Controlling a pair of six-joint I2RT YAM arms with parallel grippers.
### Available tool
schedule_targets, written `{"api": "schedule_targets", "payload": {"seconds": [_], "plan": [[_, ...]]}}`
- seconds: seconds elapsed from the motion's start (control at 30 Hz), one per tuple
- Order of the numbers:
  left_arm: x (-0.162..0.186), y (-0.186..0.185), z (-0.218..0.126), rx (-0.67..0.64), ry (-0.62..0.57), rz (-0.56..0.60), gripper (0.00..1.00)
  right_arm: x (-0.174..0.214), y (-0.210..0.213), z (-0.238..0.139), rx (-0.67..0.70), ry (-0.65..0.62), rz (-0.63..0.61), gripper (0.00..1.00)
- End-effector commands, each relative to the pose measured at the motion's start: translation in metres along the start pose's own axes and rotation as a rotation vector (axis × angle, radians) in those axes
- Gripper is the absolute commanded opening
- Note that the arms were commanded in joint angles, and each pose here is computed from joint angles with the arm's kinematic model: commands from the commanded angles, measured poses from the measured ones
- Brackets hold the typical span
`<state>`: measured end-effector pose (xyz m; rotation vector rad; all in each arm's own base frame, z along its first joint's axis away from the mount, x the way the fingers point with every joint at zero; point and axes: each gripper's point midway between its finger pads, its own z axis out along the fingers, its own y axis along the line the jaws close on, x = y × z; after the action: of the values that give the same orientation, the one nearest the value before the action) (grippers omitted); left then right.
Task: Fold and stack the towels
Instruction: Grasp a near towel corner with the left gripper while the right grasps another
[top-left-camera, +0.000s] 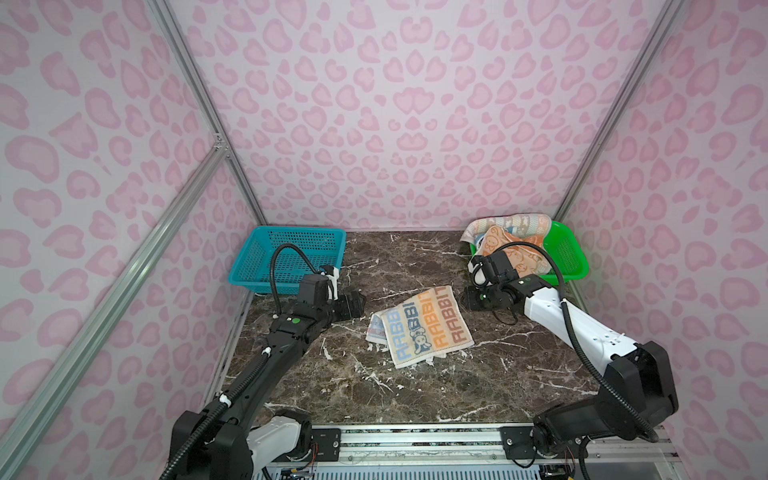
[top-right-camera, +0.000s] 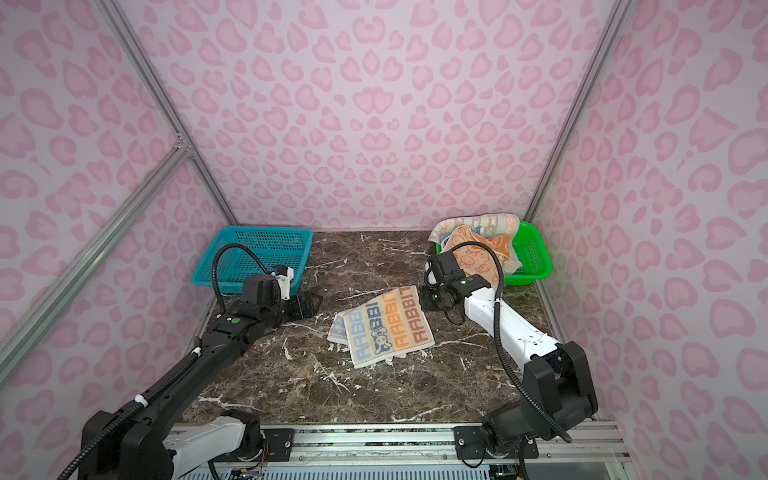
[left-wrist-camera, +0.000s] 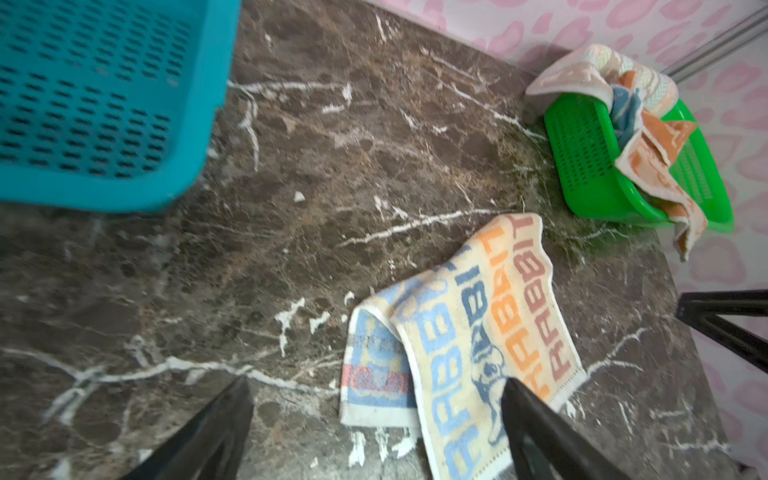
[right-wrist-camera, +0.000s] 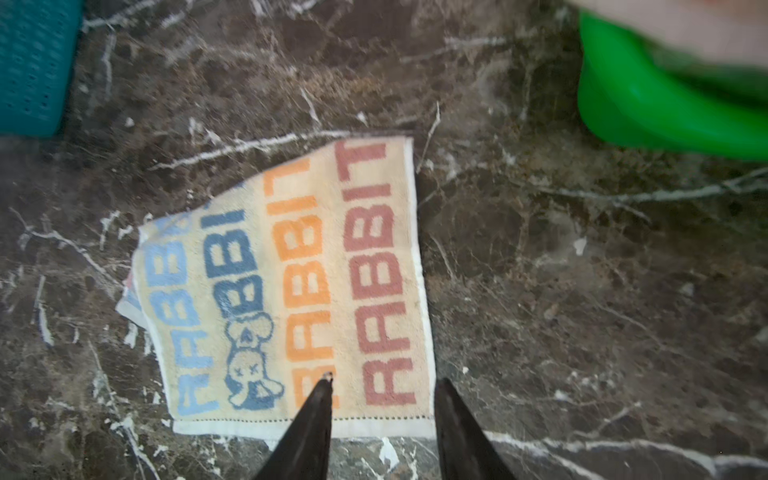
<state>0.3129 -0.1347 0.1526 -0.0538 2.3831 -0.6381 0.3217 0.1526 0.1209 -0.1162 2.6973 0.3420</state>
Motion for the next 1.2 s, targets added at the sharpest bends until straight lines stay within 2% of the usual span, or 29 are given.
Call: {"api": "schedule_targets", "payload": {"seconds": [0.0, 0.23, 0.47, 0.57, 0.7, 0.93, 1.17], "plan": [[0.036, -0.018, 0.007, 0.086, 0.147, -0.035, 0.94, 0.033, -0.009, 0.013, 0.021, 0.102, 0.048, 0.43], [0.106, -0.040, 0.023, 0.108, 0.389, -0.031, 0.89, 0.065, -0.018, 0.037, 0.025, 0.166, 0.099, 0.43], [0.166, -0.055, 0.035, 0.044, 0.573, -0.019, 0.84, 0.080, -0.023, 0.053, 0.029, 0.195, 0.114, 0.44], [0.180, -0.059, 0.041, 0.013, 0.617, -0.030, 0.83, 0.084, -0.024, 0.056, 0.037, 0.204, 0.114, 0.44], [0.198, -0.058, 0.050, -0.075, 0.675, -0.041, 0.76, 0.091, -0.031, 0.060, 0.084, 0.229, 0.090, 0.44], [0.222, -0.055, 0.065, -0.164, 0.768, -0.029, 0.69, 0.095, -0.033, 0.067, 0.093, 0.239, 0.082, 0.44], [0.230, -0.036, 0.065, -0.256, 0.795, -0.018, 0.50, 0.103, -0.031, 0.076, 0.096, 0.273, 0.062, 0.42]]}}
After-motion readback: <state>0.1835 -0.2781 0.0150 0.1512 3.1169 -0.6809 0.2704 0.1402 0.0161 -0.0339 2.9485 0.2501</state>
